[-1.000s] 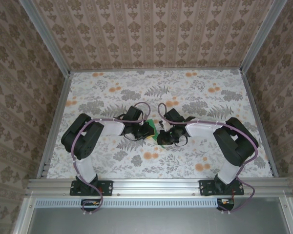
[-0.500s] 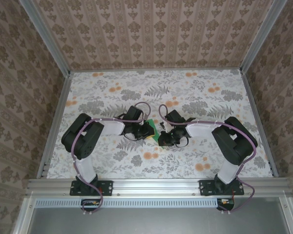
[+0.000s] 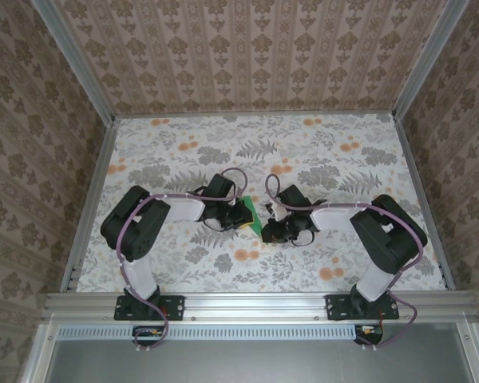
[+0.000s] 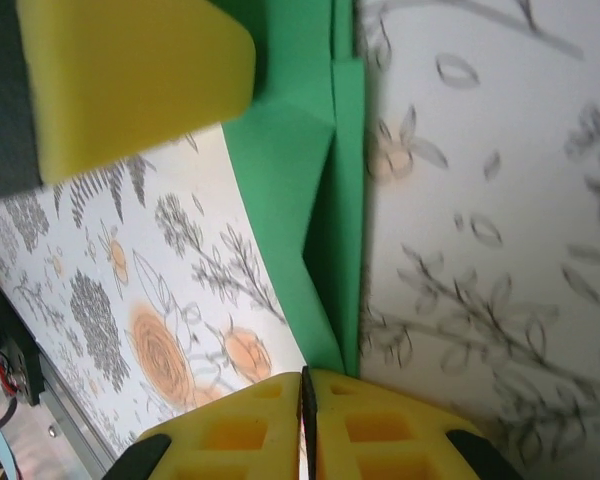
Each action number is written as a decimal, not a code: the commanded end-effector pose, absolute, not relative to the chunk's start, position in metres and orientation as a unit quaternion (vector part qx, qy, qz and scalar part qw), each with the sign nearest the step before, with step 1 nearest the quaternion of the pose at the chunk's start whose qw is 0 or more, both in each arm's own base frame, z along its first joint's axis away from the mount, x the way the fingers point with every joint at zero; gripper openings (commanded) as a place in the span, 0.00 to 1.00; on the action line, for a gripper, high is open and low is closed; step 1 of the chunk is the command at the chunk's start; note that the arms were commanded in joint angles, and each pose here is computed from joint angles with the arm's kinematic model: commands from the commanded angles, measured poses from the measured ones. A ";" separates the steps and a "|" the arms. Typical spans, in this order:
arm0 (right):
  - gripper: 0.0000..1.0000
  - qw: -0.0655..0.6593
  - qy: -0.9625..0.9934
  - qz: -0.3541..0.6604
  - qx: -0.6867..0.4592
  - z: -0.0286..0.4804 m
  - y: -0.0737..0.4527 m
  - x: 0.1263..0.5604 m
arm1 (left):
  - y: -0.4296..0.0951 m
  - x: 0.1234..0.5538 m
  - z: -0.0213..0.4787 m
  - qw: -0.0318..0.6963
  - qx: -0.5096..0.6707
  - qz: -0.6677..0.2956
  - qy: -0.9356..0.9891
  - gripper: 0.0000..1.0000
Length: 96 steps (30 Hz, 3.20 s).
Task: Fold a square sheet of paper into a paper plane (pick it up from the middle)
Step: Fold the wing for the fifth time at the center of the table.
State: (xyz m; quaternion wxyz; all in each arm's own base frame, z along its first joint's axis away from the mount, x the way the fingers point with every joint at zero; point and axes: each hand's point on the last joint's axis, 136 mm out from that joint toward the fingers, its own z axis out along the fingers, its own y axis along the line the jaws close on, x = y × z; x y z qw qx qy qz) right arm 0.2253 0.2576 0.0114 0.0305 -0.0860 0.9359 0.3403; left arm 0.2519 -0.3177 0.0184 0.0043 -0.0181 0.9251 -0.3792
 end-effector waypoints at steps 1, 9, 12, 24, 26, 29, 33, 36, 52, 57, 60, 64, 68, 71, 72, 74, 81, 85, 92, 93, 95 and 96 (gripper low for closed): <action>0.13 -0.042 0.946 0.313 -0.077 0.001 0.236 0.183 | -0.285 0.241 -0.021 -0.017 -0.046 -0.297 0.954 0.13; 0.15 0.066 0.928 0.355 -0.087 0.062 0.270 0.241 | -0.287 0.243 -0.020 -0.016 -0.047 -0.299 0.953 0.13; 0.15 0.056 0.932 0.347 -0.083 0.050 0.274 0.248 | -0.288 0.243 -0.018 -0.017 -0.045 -0.303 0.952 0.13; 0.10 0.012 0.958 0.281 -0.061 -0.004 0.257 0.244 | -0.304 0.252 0.002 0.004 -0.015 -0.346 0.938 0.15; 0.10 0.007 0.960 0.273 -0.056 -0.010 0.253 0.241 | -0.316 0.257 0.023 0.024 0.022 -0.386 0.922 0.17; 0.09 0.003 0.963 0.264 -0.051 -0.015 0.248 0.238 | -0.328 0.255 0.054 0.051 0.069 -0.421 0.903 0.20; 0.08 0.000 0.964 0.262 -0.048 -0.017 0.248 0.239 | -0.331 0.248 0.063 0.063 0.085 -0.426 0.898 0.18; 0.08 -0.001 0.964 0.261 -0.045 -0.018 0.247 0.239 | -0.327 0.243 0.052 0.055 0.075 -0.417 0.904 0.14; 0.07 -0.020 0.970 0.239 -0.042 -0.028 0.237 0.229 | -0.319 0.244 0.008 0.035 0.067 -0.337 0.938 0.12; 0.07 -0.043 0.974 0.216 -0.046 -0.042 0.221 0.209 | -0.296 0.256 -0.001 0.037 0.082 -0.296 0.951 0.12; 0.07 -0.058 0.976 0.203 -0.048 -0.050 0.212 0.196 | -0.285 0.266 -0.004 0.038 0.090 -0.294 0.951 0.12; 0.07 -0.070 0.977 0.195 -0.046 -0.058 0.205 0.187 | -0.271 0.287 -0.007 0.042 0.083 -0.294 0.951 0.13; 0.07 -0.076 0.977 0.195 -0.043 -0.061 0.203 0.183 | -0.252 0.302 -0.012 0.047 0.068 -0.287 0.955 0.12; 0.07 -0.076 0.977 0.196 -0.041 -0.061 0.204 0.182 | -0.242 0.308 -0.016 0.045 0.062 -0.281 0.957 0.12; 0.07 -0.077 0.977 0.197 -0.041 -0.062 0.204 0.183 | -0.231 0.316 -0.018 0.048 0.049 -0.276 0.959 0.13; 0.07 -0.076 0.977 0.197 -0.041 -0.061 0.204 0.183 | -0.224 0.323 -0.018 0.051 0.042 -0.269 0.961 0.13; 0.07 -0.072 0.975 0.204 -0.041 -0.058 0.208 0.186 | -0.211 0.346 -0.006 0.069 0.033 -0.266 0.961 0.12; 0.07 -0.066 0.972 0.220 -0.041 -0.051 0.214 0.190 | -0.224 0.351 0.029 0.094 0.045 -0.295 0.950 0.13; 0.07 -0.058 0.968 0.240 -0.042 -0.043 0.222 0.194 | -0.240 0.337 0.078 0.173 0.047 -0.309 0.934 0.12; 0.07 -0.059 0.968 0.241 -0.042 -0.043 0.222 0.194 | -0.245 0.331 0.078 0.174 0.045 -0.318 0.931 0.12; 0.07 -0.059 0.968 0.241 -0.041 -0.043 0.222 0.194 | -0.264 0.317 0.079 0.170 0.059 -0.344 0.921 0.12; 0.07 -0.058 0.968 0.242 -0.041 -0.043 0.223 0.194 | -0.273 0.311 0.078 0.162 0.064 -0.356 0.918 0.12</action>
